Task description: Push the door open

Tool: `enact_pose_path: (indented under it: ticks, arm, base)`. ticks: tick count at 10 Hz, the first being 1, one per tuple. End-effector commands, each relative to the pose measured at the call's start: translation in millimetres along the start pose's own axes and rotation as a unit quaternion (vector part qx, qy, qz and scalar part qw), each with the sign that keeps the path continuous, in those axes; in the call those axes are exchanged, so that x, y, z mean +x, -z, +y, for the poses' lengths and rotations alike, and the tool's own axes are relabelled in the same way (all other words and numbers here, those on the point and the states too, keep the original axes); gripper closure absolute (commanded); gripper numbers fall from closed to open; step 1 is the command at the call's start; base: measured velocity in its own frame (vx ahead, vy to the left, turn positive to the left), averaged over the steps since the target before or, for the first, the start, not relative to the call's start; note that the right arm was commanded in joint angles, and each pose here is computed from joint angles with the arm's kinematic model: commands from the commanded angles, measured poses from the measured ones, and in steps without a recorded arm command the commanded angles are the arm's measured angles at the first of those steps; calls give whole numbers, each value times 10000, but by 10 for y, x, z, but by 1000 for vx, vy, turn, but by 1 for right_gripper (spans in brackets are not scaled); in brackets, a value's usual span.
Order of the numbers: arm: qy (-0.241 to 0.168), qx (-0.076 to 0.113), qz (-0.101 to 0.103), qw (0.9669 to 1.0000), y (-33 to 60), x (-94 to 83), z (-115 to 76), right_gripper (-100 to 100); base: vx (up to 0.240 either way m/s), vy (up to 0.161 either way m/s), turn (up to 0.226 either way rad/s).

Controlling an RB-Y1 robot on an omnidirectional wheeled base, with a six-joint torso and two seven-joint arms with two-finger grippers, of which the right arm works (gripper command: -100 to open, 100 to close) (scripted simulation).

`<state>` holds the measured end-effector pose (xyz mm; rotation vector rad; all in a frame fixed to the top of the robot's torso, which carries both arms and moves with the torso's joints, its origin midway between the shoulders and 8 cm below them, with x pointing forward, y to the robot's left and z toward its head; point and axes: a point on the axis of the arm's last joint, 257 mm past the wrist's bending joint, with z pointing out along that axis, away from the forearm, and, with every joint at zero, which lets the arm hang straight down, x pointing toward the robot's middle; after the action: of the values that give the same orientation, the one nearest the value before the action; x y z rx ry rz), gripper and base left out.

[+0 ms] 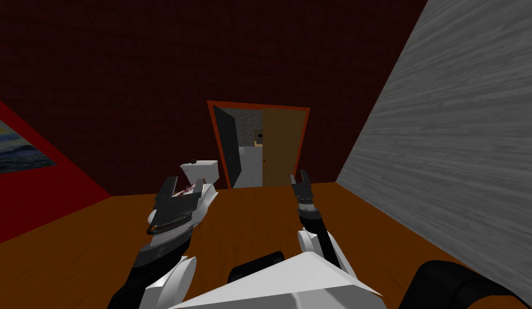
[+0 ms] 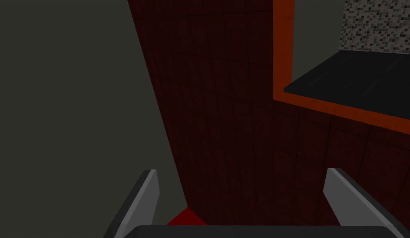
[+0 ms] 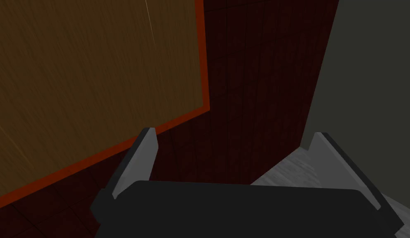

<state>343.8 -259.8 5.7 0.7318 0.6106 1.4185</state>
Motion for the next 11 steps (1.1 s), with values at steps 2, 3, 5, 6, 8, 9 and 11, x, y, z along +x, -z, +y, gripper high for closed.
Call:
enact_pose_path:
  ticks: [2, 3, 5, 6, 8, 9, 11]
  arm:
    - [41, 104, 79, 9999, 25, 10, -135, -100]
    - [59, 151, 111, 9998, 37, 13, -197, -100]
    - [102, 260, 176, 9995, 66, 14, -342, -100]
    - [128, 326, 210, 9992, 84, 12, -429, -100]
    - [170, 430, 259, 9986, 114, 6, -567, -100]
    - [185, 469, 274, 9984, 126, 2, -620, -100]
    - [234, 588, 318, 9975, 163, -13, -778, -100]
  base:
    - [58, 5, 2]
    - [175, -15, 0]
    - [171, 3, 6]
    - [169, 31, 4]
    - [153, -13, 0]
    - [125, -15, 10]
    - [133, 9, 3]
